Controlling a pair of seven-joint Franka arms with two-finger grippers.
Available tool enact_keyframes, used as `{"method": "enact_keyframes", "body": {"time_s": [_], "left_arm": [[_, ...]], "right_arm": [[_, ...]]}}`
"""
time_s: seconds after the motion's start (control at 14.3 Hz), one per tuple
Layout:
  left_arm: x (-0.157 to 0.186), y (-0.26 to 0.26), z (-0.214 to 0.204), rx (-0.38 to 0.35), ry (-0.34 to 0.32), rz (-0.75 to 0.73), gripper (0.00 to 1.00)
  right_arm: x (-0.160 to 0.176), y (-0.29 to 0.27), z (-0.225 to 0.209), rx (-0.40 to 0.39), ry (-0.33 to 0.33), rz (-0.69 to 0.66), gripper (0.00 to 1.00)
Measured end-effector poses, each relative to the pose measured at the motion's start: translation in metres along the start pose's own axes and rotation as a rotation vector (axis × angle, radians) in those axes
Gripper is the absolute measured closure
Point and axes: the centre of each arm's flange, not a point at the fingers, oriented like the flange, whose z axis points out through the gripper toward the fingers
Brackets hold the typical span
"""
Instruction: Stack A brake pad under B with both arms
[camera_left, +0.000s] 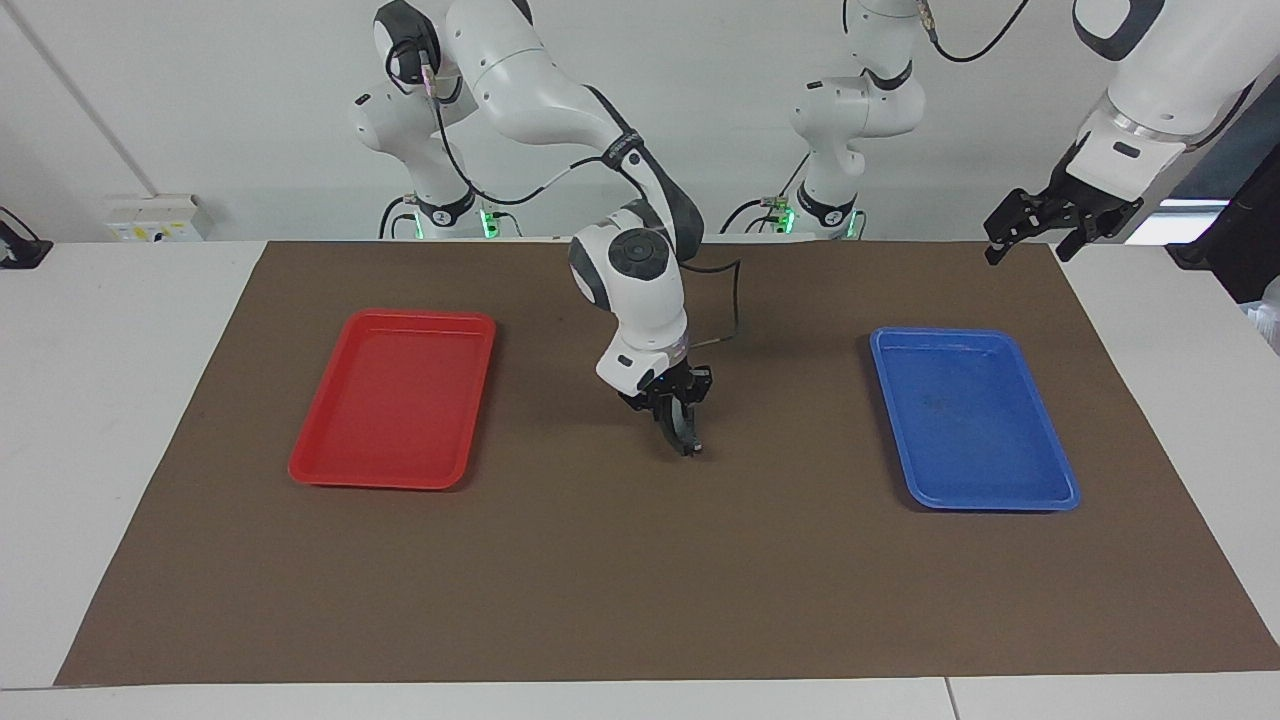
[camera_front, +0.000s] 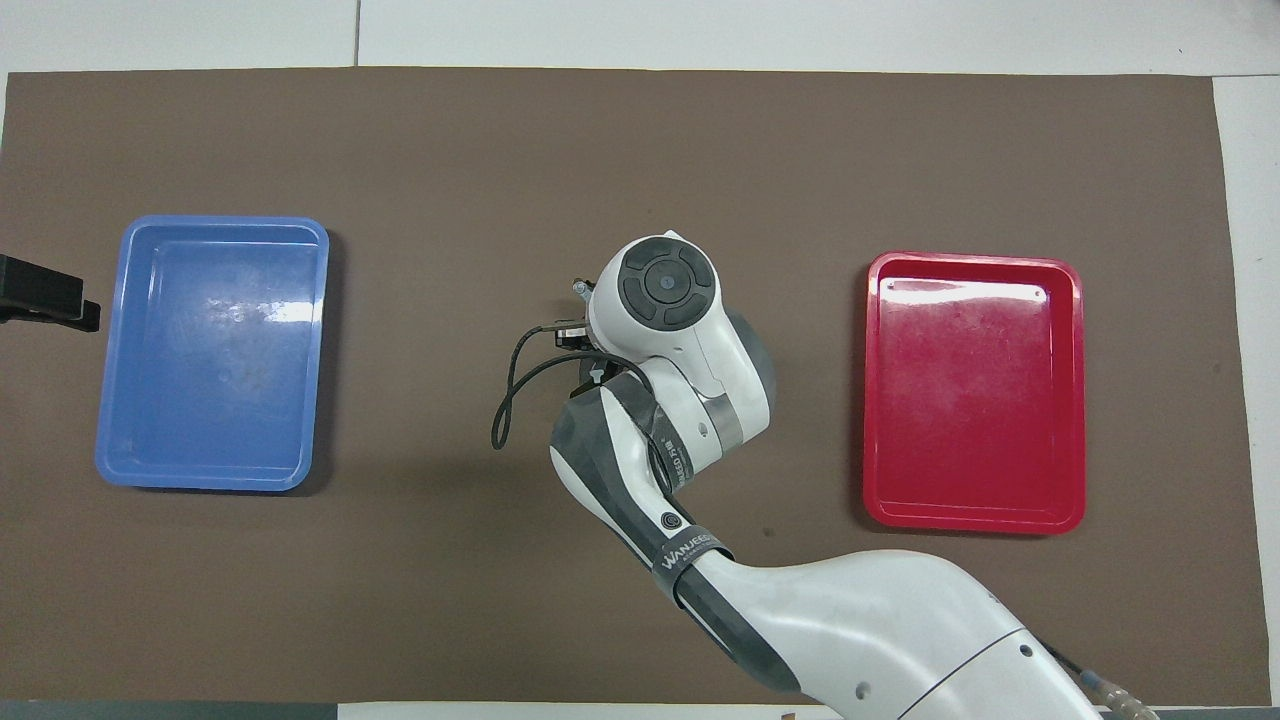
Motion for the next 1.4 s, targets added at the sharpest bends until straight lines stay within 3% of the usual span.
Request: {"method": "enact_keyframes", "body": {"time_s": [1.33, 1.4], "left_arm": [[0.0, 0.0, 0.0, 0.0, -0.002, 0.0, 0.0], [0.0, 0.0, 0.0, 0.0, -0.002, 0.0, 0.0]], "right_arm": [[-0.004, -0.001, 0.028, 0.0, 0.014, -0.003, 0.56], [-0.005, -0.001, 0.029, 0.0, 0.012, -0.003, 0.51]]}}
